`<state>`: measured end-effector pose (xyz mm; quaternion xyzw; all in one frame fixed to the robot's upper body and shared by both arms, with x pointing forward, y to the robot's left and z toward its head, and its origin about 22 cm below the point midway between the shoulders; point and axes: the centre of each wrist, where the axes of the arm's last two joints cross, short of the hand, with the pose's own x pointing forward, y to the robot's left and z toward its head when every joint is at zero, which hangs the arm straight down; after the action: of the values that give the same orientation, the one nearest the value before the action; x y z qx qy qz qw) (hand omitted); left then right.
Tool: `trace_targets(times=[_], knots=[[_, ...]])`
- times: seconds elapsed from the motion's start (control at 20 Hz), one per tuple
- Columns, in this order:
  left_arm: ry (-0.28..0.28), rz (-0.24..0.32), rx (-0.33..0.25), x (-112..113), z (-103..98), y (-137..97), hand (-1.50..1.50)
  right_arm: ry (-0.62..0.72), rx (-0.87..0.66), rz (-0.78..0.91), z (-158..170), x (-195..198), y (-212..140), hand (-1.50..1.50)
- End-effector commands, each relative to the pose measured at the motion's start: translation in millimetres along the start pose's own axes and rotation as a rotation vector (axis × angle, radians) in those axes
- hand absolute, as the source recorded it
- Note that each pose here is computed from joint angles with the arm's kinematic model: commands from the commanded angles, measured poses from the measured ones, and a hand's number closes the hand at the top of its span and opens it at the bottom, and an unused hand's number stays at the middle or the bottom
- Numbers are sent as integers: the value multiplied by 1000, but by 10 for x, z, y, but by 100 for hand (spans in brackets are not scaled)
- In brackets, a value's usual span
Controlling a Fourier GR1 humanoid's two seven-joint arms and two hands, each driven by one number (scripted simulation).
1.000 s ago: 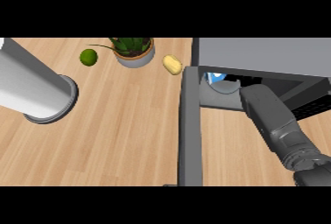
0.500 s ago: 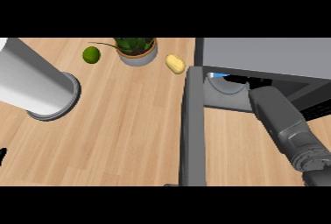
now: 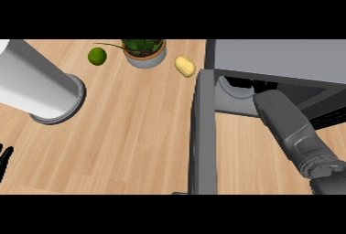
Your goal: Pick up the milk, place it into the microwave and close the microwave
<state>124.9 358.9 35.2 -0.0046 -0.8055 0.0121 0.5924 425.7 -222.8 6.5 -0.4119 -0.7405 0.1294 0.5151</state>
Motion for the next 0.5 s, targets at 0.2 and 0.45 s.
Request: trace_targets(times=[0.2, 0.45], knots=[[-6, -14, -19, -31, -95, 45, -150, -47, -12, 11, 50, 154, 145, -150], [7, 2, -16, -96, -18, 97, -150, -51, 39, 20, 49, 119, 123, -150]])
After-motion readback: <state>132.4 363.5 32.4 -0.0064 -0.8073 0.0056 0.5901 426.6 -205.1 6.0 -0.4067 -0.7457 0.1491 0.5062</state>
